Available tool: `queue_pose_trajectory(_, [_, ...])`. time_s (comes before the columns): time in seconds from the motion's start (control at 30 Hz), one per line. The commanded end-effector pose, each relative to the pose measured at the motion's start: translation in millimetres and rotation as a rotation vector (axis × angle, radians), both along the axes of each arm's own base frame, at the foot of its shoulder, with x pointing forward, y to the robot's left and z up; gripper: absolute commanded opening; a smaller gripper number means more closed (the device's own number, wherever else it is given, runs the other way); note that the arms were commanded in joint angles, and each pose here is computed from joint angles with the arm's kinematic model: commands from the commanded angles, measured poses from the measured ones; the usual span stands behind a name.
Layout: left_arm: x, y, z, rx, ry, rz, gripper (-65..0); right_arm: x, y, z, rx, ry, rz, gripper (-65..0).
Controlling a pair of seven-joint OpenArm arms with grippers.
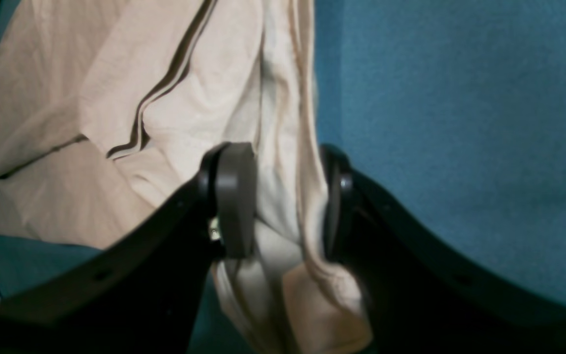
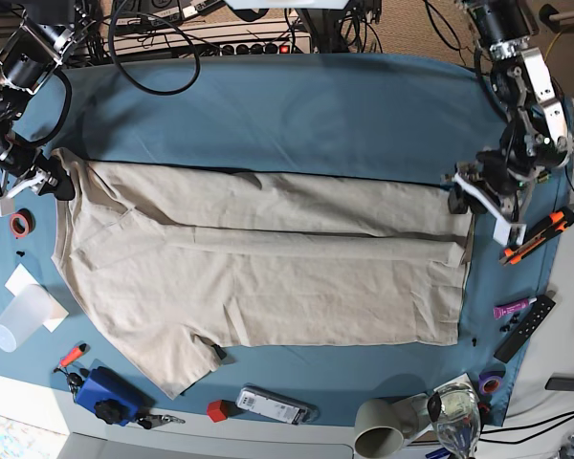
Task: Fold the T-shirt properly
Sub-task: 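Lower both grippers to the folded edge and grasp it, then drag the folded edge with both grippers back toward the robot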
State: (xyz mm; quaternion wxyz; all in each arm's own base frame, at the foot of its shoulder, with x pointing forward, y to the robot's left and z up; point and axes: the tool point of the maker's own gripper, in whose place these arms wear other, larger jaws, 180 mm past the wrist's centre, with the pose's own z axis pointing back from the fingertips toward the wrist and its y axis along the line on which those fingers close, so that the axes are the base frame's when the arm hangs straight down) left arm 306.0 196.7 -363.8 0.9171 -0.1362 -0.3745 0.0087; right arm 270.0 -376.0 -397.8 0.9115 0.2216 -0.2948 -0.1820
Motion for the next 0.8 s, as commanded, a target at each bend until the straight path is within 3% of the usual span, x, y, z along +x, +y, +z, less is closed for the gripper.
queue_pose_trajectory(0.0, [15.7, 2.8, 19.3, 0.006, -0.072, 0.002, -39.1, -28.0, 2.3, -20.1, -0.022, 0.164, 0.051, -42.9])
queue_pose_trajectory(0.07, [24.5, 9.0, 25.5, 0.032, -0.083, 0.024, -39.1, -28.3, 2.1, -20.2, -0.022, 0.165, 0.052, -42.9])
queue_pose_trajectory(0.2, [27.1, 38.7, 13.9, 0.114, -0.012, 0.165, -39.1, -29.3, 2.4, -20.7, -0.022, 0.171, 0.055, -42.9])
queue_pose_trajectory(0.4, [9.4, 20.2, -25.0, -0.033, 0.146, 0.144, -39.1, -28.6, 2.4, -20.5, -0.022, 0.167, 0.053, -42.9])
queue_pose_trajectory(0.77, [-1.1, 6.1, -52.1, -0.135, 0.221, 0.125, -39.2, -27.9, 2.5, -20.0, -0.021, 0.163, 0.052, -42.9])
